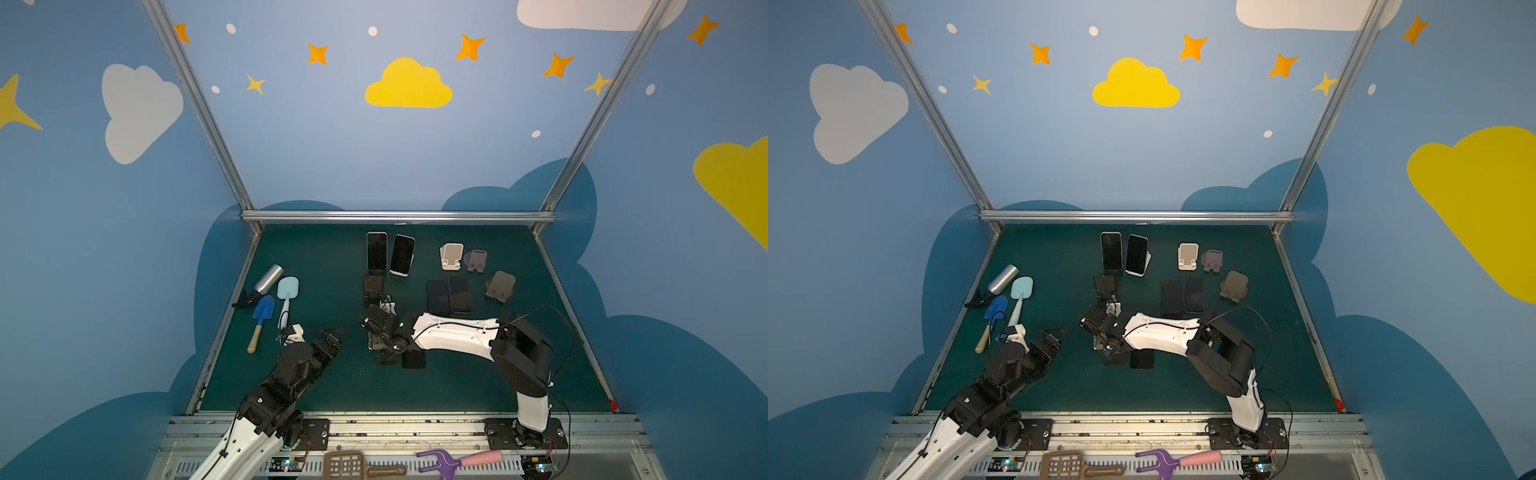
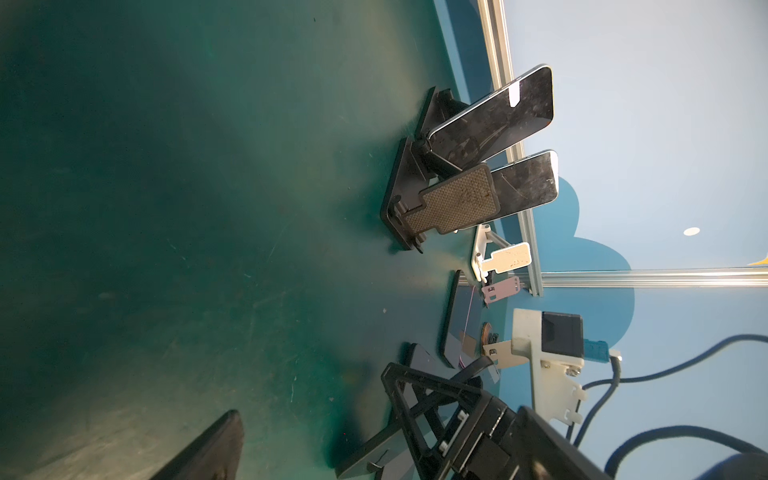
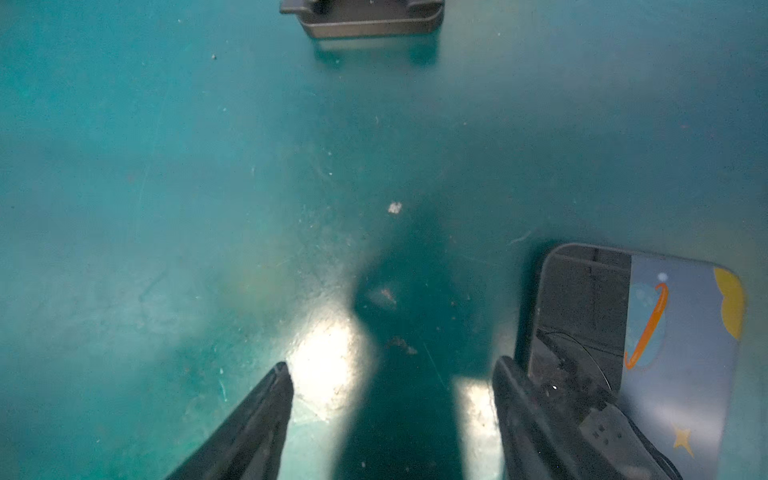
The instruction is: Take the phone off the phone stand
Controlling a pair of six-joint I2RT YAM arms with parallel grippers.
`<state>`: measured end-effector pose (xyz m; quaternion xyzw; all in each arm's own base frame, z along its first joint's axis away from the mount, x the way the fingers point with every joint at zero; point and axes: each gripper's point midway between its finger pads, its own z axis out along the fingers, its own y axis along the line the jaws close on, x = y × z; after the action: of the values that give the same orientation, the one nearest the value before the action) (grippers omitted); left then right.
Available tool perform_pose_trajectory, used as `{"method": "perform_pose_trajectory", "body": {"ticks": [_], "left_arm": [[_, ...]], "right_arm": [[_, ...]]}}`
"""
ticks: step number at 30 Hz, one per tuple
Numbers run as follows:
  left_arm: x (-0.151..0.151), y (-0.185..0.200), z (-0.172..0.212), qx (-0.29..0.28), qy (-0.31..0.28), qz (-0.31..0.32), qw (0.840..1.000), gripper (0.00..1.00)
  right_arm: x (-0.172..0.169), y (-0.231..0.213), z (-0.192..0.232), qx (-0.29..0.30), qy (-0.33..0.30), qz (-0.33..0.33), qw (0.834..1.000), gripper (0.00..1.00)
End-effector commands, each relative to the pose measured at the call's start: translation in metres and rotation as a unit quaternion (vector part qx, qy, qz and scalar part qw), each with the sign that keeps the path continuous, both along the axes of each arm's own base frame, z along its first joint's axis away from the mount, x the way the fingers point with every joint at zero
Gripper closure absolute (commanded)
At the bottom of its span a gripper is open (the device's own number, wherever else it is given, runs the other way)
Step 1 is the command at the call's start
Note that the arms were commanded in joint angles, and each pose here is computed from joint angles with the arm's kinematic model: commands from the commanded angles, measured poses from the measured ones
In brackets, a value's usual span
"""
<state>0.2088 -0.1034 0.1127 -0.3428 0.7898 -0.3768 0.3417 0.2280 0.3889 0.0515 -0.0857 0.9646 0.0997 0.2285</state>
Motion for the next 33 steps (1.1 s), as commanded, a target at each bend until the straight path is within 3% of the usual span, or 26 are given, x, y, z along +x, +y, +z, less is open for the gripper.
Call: {"method": "perform_pose_trajectory", "body": {"ticks": [1,15,25,33], "left_arm": [[0.001,-0.001,0.001,-0.005,-0.005,0.001,1.0,0.0],[0.004,-0.001,-0.002,-0.005,0.0,0.006,1.0,0.0],[0.009,-0.005,-0.002,0.0,0.005,0.001,1.0,0.0],[0.009,-0.005,-0.001,0.001,0.007,0.002,1.0,0.0]], "right_arm": [[-0.007,0.005,-0.016,-0.005,0.024,-0.002,1.0,0.43],[0.002,0.009,-0.041,-0.027,0.029,-0.005,0.999,0.43],[-0.002,-0.003,-0.051,-0.087,0.033,-0.002,0.996,0.4],[-0.005,-0.004,-0.055,-0.089,0.038,-0.005,0.995,0.38]]}}
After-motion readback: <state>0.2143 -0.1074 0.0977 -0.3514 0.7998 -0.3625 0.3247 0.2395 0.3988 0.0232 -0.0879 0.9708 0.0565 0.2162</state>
